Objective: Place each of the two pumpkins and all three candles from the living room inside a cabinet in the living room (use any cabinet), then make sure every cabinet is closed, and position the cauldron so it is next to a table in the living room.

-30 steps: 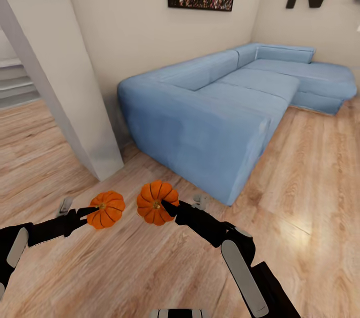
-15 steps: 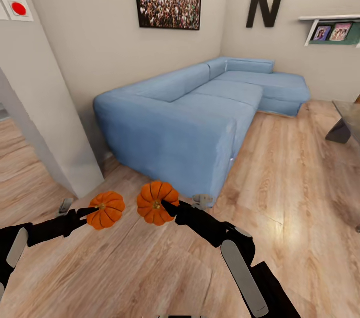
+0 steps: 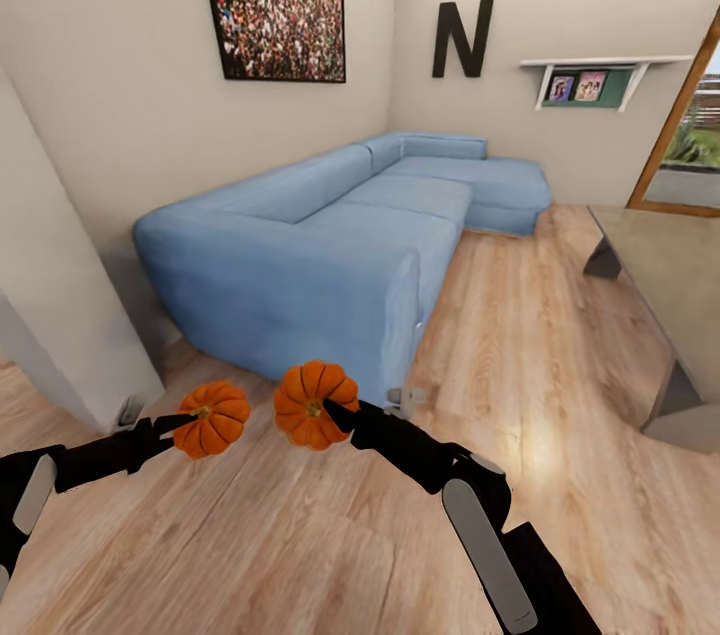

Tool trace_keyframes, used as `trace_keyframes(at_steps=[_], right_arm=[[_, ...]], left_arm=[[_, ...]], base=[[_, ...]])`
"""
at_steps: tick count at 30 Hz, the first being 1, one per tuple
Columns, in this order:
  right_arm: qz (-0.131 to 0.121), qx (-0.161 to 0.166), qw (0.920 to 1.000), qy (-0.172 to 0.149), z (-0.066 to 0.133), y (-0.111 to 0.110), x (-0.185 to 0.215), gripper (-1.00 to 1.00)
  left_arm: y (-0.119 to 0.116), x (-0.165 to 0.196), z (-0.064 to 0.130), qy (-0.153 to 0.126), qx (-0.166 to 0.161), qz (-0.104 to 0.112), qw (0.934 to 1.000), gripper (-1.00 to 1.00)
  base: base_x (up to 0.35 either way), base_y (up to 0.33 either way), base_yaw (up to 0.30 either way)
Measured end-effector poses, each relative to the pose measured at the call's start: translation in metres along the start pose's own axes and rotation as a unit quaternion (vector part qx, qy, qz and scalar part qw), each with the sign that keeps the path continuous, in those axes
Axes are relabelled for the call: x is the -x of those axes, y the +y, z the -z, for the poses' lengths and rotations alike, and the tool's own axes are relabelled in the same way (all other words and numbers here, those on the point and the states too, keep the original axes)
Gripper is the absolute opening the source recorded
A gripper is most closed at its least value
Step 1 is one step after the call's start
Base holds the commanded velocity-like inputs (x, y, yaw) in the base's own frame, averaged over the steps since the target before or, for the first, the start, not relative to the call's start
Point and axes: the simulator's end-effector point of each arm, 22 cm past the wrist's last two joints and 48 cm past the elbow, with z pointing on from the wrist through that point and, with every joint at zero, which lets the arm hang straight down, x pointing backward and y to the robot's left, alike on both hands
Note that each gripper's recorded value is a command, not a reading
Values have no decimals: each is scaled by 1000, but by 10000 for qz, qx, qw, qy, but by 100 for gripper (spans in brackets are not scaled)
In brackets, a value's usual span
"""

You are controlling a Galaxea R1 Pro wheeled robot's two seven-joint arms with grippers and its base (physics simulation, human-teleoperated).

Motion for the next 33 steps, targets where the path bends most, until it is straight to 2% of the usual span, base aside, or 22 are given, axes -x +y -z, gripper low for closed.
trace_keyframes(at_steps=[7,17,33], right_arm=[[12,6,10000,-16,1,10,15,-100],[42,9,10000,-50,3,23,38,-100],[75,29,9999,-92,7,47,73,-100]], left_arm=[[-15,10,6,-12,-8,-12,10000,-100],[-37,24,14,-36,-33,-35,10000,-100],[-72,45,28,-71,-67,-69,9999,-100]], base=[[-212,0,-285],[-57,0,-282],[-303,0,-276]])
